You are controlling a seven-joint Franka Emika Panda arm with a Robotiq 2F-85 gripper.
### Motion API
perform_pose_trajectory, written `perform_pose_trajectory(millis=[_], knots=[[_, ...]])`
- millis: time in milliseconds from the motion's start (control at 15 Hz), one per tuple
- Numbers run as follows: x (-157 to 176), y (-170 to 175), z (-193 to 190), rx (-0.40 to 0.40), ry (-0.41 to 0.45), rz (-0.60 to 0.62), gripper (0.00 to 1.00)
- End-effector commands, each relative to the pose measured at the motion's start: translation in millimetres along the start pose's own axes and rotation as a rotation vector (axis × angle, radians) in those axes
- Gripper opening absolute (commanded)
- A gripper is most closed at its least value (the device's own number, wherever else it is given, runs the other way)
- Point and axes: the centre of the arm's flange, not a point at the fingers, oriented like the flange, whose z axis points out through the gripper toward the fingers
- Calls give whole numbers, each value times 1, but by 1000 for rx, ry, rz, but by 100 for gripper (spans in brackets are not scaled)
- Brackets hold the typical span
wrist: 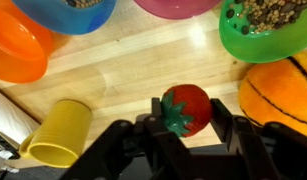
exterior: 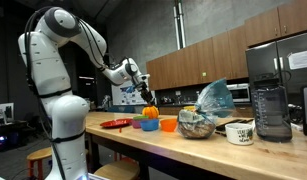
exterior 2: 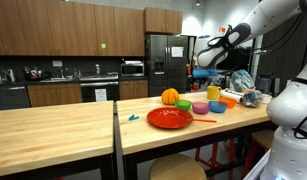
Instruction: Put the strawberry in the purple bowl
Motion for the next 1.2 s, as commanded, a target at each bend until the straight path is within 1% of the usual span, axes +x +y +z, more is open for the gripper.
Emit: perform_pose_trajectory(millis=[0,400,600,933,1000,1067,1133], knots=[[-3,6,23,-16,-14,84,25],[-23,16,61,-26,-66,201,25],[-31,21,78,-23,-74,258,25],[-31,22,87,-4,-63,321,25],[-31,22,86,-1,-60,331,27],[-31,21,85,0,-55,336,64],[-31,20,84,-2,-50,340,64]])
